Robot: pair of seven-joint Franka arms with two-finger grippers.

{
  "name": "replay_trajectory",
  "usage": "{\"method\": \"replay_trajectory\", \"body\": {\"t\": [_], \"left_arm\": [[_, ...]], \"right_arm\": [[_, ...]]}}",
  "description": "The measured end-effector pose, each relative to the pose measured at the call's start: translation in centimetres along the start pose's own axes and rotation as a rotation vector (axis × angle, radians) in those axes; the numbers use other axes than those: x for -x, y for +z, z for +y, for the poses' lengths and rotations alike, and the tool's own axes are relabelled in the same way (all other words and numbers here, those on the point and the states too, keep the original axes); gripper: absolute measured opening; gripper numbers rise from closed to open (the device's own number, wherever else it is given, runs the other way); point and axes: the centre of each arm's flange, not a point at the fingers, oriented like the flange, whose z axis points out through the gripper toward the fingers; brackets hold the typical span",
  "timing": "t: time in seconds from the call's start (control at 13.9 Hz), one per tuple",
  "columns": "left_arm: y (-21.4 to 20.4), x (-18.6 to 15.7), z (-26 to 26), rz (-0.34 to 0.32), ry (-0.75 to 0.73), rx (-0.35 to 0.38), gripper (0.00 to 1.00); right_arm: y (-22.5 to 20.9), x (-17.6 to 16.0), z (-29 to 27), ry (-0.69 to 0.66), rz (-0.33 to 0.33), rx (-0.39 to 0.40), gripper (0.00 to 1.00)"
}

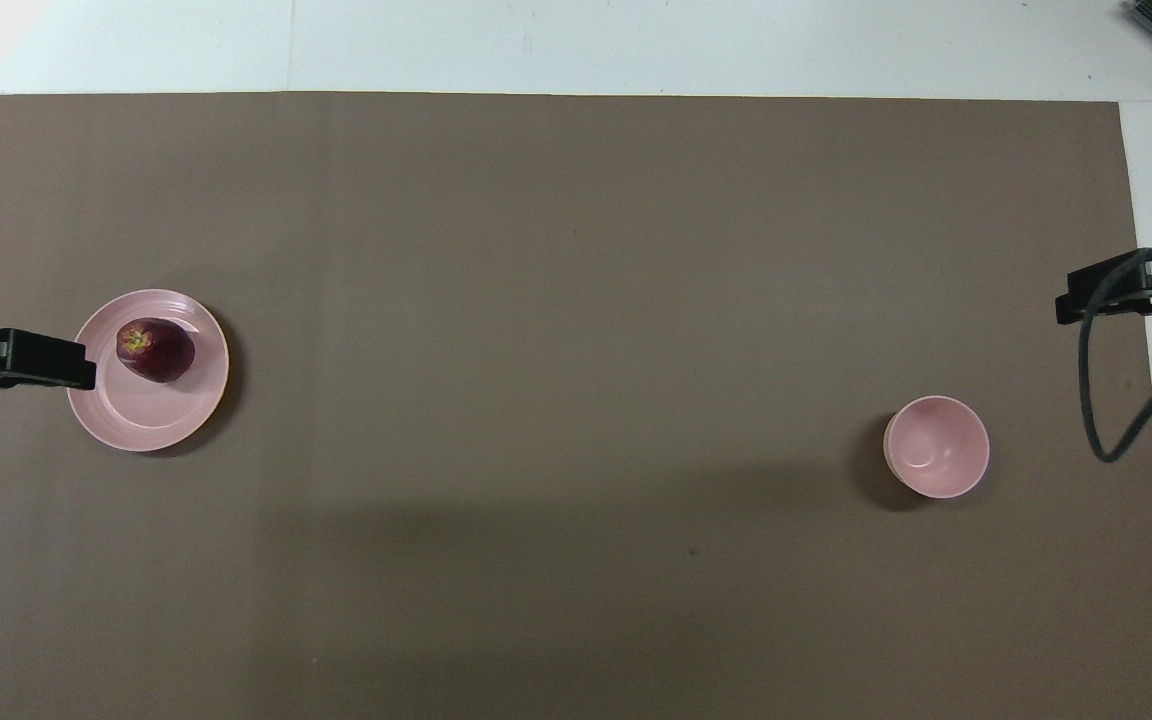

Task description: Move apple from plate to bowl

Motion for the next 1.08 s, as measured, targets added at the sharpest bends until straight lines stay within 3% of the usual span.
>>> {"method": "replay_trajectory", "body": {"t": [0.36, 0.72, 1.08], "left_arm": [[6.7, -3.9, -1.8, 0.056, -0.029, 0.009, 1.0], [18.1, -7.0, -5.0, 0.024, -0.08, 0.019, 1.0], [20.9, -6.0, -8.5, 0.008, -0.117, -0.007, 1.0]], "right_arm": [[0.0, 0.0, 0.0, 0.0, 0.0, 0.0, 1.0], [0.0, 0.0, 0.0, -0.001, 0.0, 0.0, 1.0], [1.7, 0.3, -0.3, -0.006, 0.027, -0.002, 1.0]]}}
